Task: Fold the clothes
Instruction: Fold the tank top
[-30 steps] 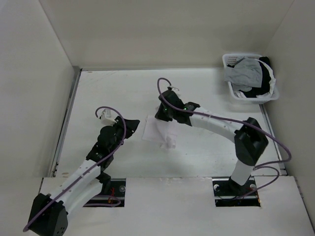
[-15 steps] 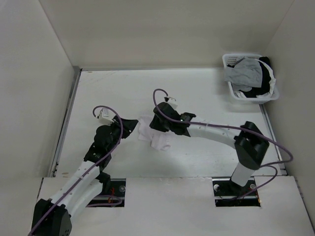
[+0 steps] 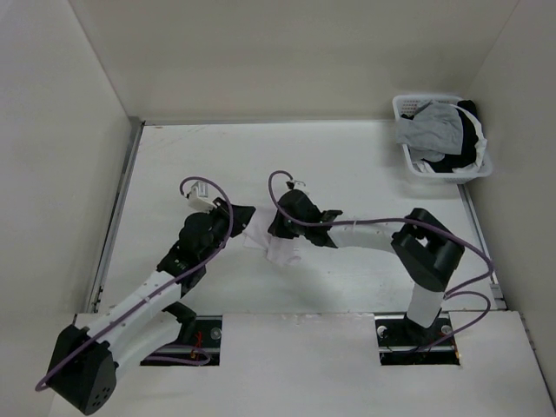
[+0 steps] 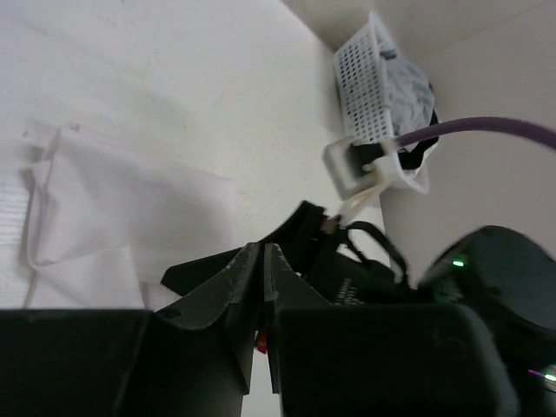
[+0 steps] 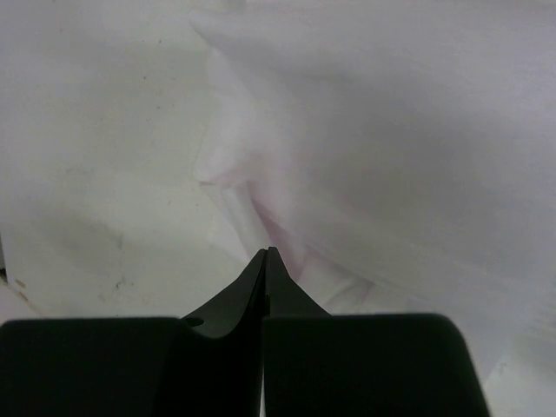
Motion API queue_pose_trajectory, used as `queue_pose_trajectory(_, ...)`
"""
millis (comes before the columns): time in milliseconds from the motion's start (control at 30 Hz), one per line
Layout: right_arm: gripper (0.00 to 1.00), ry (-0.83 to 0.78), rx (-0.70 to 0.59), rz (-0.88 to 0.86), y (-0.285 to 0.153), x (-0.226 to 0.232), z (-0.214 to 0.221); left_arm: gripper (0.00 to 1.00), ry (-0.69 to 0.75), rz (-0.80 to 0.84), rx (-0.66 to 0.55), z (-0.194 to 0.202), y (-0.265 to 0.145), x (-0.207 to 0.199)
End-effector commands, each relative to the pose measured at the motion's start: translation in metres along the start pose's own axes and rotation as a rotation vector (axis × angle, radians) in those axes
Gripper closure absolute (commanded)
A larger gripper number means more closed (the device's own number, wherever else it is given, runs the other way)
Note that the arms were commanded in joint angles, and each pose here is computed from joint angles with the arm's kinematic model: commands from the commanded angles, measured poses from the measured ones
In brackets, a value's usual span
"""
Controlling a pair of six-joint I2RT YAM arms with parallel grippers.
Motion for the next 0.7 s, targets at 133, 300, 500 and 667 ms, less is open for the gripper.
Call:
queue_pose_trajectory(133,1.00,-0.022,-0.064,-0.115,0.033,0.025,-0.023,0.93,0.021,0.012,-0.108,-0.027,-0.015,-0.003)
queue_pose_trajectory(300,1.00,-0.041,-0.015,-0.151,0.042,0.032,-0.009,0.93,0.017,0.031,-0.118,-0.031,-0.018,-0.006)
queue_pose_trajectory(500,0.97,-0.126,0.056,-0.223,0.017,0.054,0.026,0.91,0.016,0.031,-0.141,-0.037,-0.022,-0.007)
queue_pose_trajectory(667,0.95,-0.173,0.158,-0.212,0.009,0.053,0.056,0.89,0.018,0.016,-0.166,-0.046,-0.024,-0.004)
Point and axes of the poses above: each gripper's point midway between its finger pads, its own y axis out along the fingers, its own x axis along the line the jaws close on, z = x × y, the point moved 6 cm from there along -y, back along the fingers, and after that the axes turned 4 degrees about -y, right-handed, at the moved point
